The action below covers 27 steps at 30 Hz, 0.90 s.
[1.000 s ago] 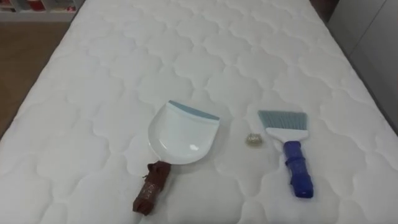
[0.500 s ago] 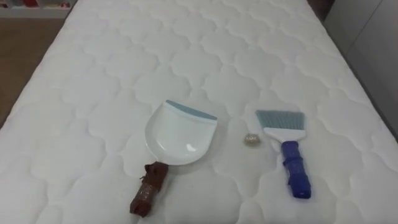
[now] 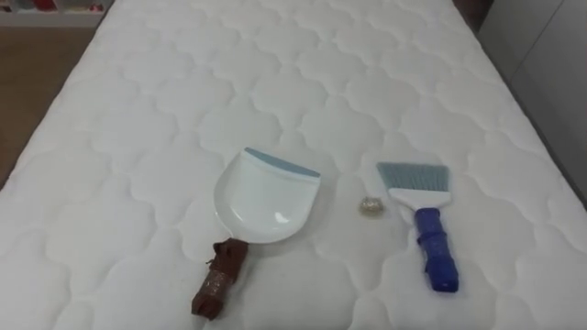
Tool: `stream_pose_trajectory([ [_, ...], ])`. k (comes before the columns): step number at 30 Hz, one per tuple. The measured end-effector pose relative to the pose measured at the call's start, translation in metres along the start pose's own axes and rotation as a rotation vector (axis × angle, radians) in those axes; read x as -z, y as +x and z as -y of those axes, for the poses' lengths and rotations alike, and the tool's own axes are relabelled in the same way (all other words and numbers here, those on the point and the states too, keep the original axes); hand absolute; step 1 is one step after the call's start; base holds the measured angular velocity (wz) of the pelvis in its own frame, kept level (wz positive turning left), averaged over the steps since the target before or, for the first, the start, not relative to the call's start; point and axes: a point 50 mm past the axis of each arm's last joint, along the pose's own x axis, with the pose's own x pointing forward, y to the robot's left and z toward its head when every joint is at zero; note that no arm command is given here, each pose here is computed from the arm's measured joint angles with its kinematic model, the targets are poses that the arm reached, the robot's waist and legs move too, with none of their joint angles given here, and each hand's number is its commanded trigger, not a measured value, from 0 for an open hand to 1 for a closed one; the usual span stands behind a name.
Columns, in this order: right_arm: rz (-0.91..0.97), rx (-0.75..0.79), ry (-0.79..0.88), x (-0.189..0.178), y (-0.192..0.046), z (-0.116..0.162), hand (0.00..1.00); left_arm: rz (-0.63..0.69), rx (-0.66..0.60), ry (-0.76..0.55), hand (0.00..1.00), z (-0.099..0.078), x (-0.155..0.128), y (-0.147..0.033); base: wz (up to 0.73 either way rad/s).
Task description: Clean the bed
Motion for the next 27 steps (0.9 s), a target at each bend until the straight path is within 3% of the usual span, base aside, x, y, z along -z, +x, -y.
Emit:
stream_pose_trajectory([
  [6, 0.012, 0.018, 0.010, -0.001, 0.000, 0.001, 0.00, 0.004, -0.012, -0.081, 0.00, -0.002, -0.003, 0.001, 0.00],
  [11, 0.018, 0.026, 0.030, 0.001, 0.000, 0.002, 0.00, 0.059, -0.101, -0.155, 0.00, -0.015, -0.014, 0.003, 0.03],
  [20, 0.045, 0.055, 0.067, -0.001, 0.000, 0.010, 0.00, 0.351, -0.303, -0.279, 0.00, -0.047, -0.077, -0.003, 0.02],
  [27, 0.056, 0.061, 0.067, -0.003, 0.000, 0.012, 0.00, 0.581, -0.314, -0.283, 0.00, -0.049, -0.120, -0.019, 0.00],
])
